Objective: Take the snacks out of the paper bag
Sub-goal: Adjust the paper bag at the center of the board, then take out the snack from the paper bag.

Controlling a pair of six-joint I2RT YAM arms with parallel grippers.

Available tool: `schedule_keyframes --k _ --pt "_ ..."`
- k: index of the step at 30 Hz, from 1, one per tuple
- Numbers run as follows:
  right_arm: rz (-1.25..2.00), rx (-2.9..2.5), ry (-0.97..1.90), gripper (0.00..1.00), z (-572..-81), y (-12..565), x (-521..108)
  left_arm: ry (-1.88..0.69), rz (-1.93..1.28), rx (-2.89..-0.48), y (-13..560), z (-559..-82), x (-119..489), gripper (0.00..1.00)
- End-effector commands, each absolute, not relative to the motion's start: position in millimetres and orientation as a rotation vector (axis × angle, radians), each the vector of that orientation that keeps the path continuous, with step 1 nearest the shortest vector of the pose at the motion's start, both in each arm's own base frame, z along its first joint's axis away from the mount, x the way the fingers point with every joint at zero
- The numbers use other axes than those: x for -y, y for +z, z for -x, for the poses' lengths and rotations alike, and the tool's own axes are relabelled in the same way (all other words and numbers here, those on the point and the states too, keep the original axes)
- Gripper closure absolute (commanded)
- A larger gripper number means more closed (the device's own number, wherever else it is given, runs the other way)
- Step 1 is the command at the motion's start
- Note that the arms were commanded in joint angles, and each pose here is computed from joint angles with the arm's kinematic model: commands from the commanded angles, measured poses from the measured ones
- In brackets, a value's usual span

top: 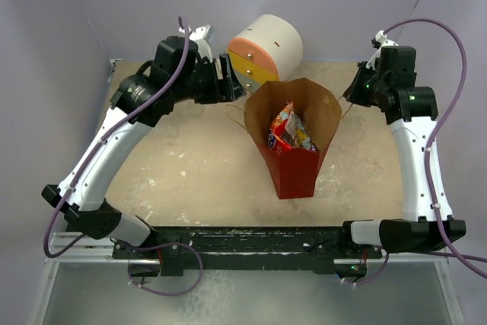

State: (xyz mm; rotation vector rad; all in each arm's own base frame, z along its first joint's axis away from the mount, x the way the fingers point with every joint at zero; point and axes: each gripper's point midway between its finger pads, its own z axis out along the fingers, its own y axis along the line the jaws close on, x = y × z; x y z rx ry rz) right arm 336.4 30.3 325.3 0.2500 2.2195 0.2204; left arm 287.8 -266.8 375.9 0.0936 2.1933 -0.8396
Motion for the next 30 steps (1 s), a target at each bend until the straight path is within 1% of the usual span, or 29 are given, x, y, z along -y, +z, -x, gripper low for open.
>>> schedule_keyframes --k 1,4,7,10,13,15,20,30 --pt "-0.197 -2.102 0.281 1.00 -336.1 359.6 -38.3 -0.616 -0.163 -2.159 391.1 -297.9 253.9 0.24" --pt "-0.194 -2.105 0.294 1.00 -332.7 359.2 -40.3 -0.600 -0.273 -2.128 395.5 -297.2 289.2 0.22" --pt "-0.178 -2.109 0.328 1.00 -330.5 359.7 -45.6 -0.655 -0.397 -2.131 386.4 -294.6 338.7 0.22" --pt "-0.178 -2.104 0.334 1.00 -327.7 362.0 -46.4 -0.668 -0.529 -2.134 363.3 -293.2 387.9 0.22" --pt "-0.174 -2.100 0.337 1.00 -324.1 363.9 -46.8 -0.625 -0.593 -2.162 334.7 -302.6 411.5 0.21" --pt "-0.169 -2.101 0.346 1.00 -322.2 363.4 -48.2 -0.586 -0.598 -2.181 319.3 -311.0 417.4 0.21" --pt "-0.160 -2.099 0.357 1.00 -317.8 363.2 -49.9 -0.459 -0.641 -2.216 282.2 -326.5 418.8 0.14" --pt "-0.148 -2.111 0.353 1.00 -316.5 355.7 -49.9 -0.330 -0.646 -2.316 230.0 -333.7 407.8 0.09"
